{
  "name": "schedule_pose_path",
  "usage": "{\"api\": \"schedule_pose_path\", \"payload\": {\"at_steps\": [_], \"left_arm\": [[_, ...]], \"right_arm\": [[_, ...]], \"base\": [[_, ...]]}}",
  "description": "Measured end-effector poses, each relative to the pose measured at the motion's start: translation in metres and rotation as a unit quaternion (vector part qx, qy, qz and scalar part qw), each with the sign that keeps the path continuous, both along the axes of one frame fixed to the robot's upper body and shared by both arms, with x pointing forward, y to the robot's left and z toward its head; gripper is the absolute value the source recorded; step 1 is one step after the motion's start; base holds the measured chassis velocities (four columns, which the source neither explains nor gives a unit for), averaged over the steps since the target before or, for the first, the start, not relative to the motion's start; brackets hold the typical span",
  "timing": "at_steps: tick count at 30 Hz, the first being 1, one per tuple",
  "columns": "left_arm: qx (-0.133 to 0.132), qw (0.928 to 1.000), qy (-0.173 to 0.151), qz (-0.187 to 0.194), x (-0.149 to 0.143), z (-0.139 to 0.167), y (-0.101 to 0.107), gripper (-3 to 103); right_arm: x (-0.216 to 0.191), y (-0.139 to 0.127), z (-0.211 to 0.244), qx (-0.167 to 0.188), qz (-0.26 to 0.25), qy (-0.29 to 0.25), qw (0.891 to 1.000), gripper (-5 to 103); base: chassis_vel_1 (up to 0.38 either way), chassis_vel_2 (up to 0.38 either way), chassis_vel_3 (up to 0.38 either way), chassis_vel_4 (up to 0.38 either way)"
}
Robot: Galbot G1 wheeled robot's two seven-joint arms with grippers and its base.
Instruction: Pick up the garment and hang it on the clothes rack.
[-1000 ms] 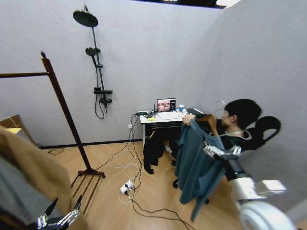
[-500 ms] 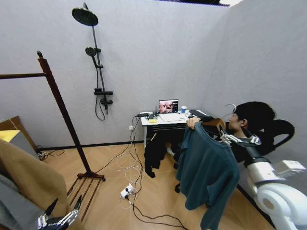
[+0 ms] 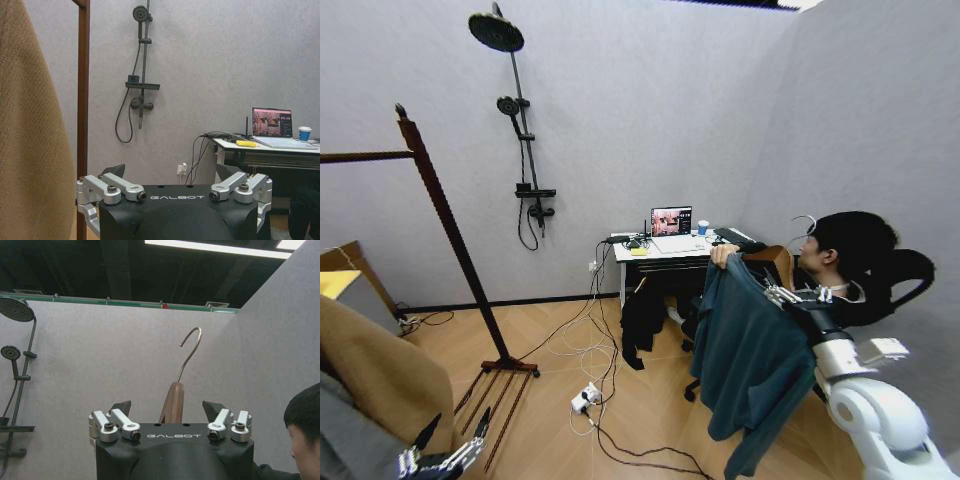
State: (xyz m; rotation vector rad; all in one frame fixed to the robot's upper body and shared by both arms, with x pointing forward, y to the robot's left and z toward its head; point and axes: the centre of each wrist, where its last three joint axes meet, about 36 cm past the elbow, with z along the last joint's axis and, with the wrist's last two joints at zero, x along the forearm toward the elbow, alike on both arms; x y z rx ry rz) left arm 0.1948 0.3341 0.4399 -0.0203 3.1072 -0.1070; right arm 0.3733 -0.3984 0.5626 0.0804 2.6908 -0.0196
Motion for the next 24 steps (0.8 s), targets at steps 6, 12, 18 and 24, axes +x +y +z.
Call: {"api": "schedule_pose_path", "payload": {"at_steps": [6,12,18,24], "left_arm": [[0.000,1.0000,0.000,0.000,0.000,0.000,0.000,100],[0.000,1.0000,0.000,0.000,0.000,0.000,0.000,100],[0.000,1.0000,0.000,0.000,0.000,0.000,0.000,100],[0.000,1.0000,0.000,0.000,0.000,0.000,0.000,100]], "right_arm": [[0.013,-0.016,-0.024,-0.036,-0.017,-0.039,0.998,48],[0.012,-0.021,-0.036,-0.051,-0.013,-0.061,0.997,27],[0.014,-0.029,-0.047,-0.050,-0.010,-0.068,0.996,5],[0.008,-0.007,-0.044,0.011,0.033,-0.053,0.998,5]], "base": [[0.000,0.000,0.000,0.000],[0.000,0.000,0.000,0.000],[0.000,0.000,0.000,0.000],[0.000,0.000,0.000,0.000]]}}
